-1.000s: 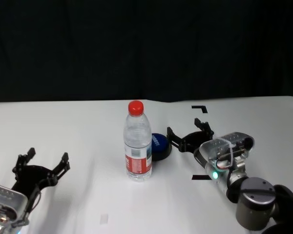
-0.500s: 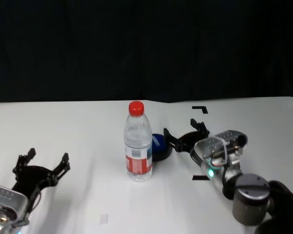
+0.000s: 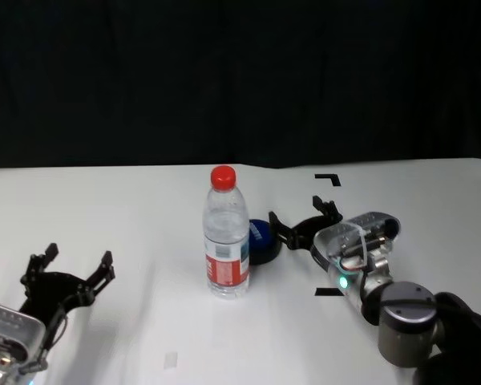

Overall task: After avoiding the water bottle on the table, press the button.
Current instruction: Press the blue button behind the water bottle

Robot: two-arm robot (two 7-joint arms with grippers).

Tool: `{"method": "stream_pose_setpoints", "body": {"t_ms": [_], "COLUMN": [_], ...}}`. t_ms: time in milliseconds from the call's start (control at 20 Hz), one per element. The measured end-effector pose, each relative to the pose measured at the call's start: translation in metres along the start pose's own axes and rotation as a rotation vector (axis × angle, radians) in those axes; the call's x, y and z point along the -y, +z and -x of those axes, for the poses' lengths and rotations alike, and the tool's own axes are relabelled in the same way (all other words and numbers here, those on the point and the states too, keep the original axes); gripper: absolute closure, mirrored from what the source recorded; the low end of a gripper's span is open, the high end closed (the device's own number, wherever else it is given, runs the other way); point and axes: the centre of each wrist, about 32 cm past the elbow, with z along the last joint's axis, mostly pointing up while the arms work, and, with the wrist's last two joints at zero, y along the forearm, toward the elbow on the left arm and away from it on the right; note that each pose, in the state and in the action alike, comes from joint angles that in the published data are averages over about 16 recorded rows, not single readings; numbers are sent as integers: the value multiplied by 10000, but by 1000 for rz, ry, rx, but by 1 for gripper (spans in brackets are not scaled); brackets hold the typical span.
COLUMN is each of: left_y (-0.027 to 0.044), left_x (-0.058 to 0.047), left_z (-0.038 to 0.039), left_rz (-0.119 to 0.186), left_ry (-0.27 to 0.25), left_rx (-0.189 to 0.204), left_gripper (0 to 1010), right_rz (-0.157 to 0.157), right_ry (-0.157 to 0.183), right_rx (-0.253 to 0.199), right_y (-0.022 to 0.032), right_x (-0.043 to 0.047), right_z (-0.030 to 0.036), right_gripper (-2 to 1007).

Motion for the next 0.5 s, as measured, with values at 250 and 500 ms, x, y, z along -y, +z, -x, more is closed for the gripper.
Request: {"method": "stream_pose_setpoints", "body": {"t_ms": [250, 500], "left_y": [0, 0], "left_x": [0, 0], "left_z": [0, 0], "left_rz": [0, 0], "left_ry": [0, 0], "left_rx": [0, 0], "left_gripper": [1, 1], "right_rz": [8, 16], "right_ry": [-5, -9], "right_rx": [1, 2], "right_y": [-14, -29], "right_x": [-9, -26], "right_z": [7, 11], "right_gripper": [3, 3]}}
